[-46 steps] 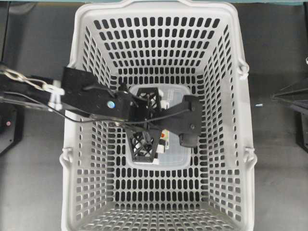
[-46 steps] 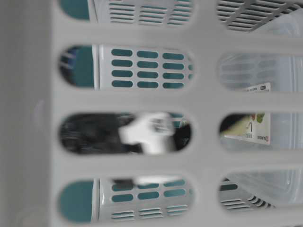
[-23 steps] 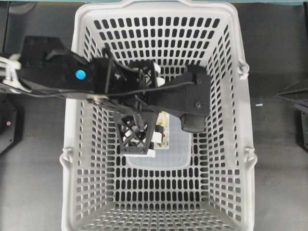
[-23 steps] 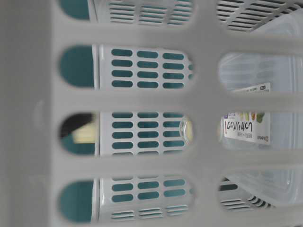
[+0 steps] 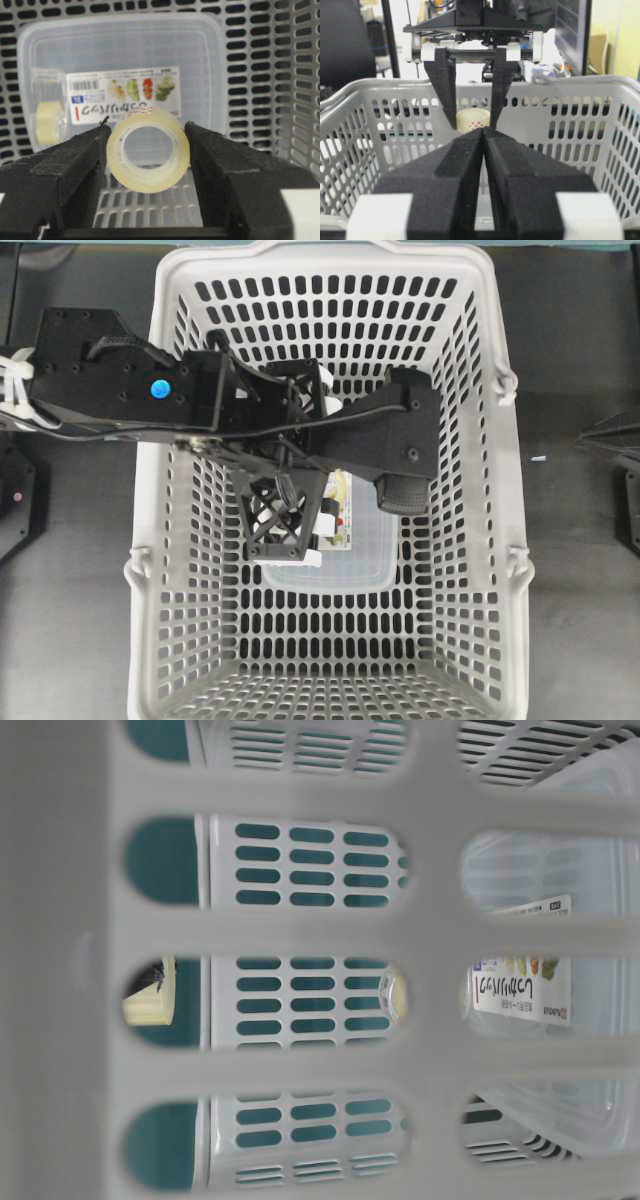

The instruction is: Pick up the cellophane tape from the shopping basket with the left arm.

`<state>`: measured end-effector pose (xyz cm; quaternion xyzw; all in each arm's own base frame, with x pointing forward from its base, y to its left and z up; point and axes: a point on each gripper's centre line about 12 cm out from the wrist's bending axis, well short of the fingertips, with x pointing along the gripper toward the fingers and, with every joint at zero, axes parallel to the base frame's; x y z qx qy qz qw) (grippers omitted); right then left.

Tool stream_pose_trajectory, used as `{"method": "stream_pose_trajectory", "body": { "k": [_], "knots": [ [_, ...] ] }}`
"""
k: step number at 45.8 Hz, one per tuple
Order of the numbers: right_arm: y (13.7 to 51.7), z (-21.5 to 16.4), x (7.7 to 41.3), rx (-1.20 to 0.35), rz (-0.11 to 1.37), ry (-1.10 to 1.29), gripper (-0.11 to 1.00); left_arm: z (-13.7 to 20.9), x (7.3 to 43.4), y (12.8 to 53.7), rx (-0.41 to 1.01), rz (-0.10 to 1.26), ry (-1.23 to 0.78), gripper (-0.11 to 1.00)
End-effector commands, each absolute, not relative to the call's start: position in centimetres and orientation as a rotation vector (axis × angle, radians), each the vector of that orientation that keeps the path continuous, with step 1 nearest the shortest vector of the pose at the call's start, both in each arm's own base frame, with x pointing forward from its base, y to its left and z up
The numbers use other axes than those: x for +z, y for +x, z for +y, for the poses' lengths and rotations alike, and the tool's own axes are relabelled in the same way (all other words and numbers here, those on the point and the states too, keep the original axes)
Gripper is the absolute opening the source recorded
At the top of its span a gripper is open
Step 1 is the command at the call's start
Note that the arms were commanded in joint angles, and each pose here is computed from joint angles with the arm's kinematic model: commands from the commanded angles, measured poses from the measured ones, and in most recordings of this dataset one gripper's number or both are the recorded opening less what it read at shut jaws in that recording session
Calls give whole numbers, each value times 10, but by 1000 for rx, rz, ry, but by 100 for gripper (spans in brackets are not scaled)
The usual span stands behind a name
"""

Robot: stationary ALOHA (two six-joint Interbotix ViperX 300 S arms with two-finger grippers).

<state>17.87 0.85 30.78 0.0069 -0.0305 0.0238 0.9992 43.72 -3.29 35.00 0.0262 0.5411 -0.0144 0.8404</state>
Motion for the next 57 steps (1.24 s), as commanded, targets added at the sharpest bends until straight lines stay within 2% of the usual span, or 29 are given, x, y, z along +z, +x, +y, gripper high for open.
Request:
{"method": "stream_pose_trajectory", "body": {
  "k": [1,57],
  "knots": [
    [180,9,314,51,-79,17,0,-34,370,434,-32,1088,56,50],
    [180,9,313,51,-84,16,0,-35,371,435,-34,1085,56,50]
  ]
}}
